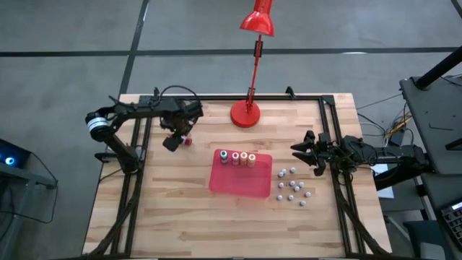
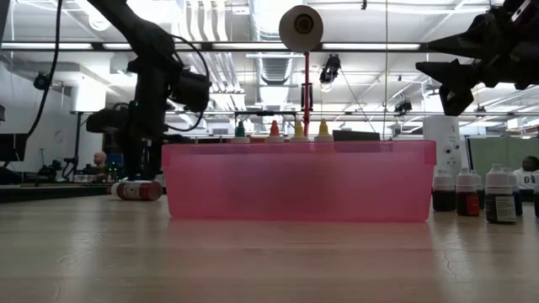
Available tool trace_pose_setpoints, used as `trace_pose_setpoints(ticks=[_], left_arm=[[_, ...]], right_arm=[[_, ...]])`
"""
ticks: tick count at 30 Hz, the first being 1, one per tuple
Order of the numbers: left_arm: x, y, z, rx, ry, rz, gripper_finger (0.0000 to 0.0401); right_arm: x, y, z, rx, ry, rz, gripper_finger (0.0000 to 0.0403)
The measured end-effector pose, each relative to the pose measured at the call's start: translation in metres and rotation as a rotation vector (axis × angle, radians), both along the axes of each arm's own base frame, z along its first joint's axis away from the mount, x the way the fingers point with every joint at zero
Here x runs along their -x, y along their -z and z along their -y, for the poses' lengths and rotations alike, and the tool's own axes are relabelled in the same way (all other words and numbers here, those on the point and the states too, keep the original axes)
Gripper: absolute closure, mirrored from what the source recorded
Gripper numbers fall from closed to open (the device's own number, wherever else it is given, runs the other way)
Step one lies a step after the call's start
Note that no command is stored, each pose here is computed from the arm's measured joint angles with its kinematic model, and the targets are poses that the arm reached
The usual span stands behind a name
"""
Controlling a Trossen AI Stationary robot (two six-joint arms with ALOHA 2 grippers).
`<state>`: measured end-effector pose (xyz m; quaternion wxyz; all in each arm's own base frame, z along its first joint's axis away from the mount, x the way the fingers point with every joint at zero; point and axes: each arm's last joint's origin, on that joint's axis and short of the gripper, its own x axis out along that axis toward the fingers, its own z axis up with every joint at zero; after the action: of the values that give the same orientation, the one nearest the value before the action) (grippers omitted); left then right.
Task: Pick & Place food coloring
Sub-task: Put the large red food coloring bottle into the red bin
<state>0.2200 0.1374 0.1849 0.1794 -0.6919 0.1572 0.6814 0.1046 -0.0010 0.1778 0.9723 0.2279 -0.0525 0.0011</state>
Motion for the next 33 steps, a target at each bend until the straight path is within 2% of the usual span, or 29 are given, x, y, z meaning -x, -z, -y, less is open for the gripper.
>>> trace_pose_setpoints(ticks=[12, 33], left_arm=[[0.007, 0.021, 0.003, -0.027, -0.004, 0.02, 0.0254], [0.01, 0.03, 0.005, -0.09, -0.063, -0.013, 0.0254]], right_arm=[[0.0, 0.0, 0.0, 0.0, 0.002, -0.002, 0.025], [0.0, 0.0, 0.0, 0.018, 0.004, -0.002, 0.025]])
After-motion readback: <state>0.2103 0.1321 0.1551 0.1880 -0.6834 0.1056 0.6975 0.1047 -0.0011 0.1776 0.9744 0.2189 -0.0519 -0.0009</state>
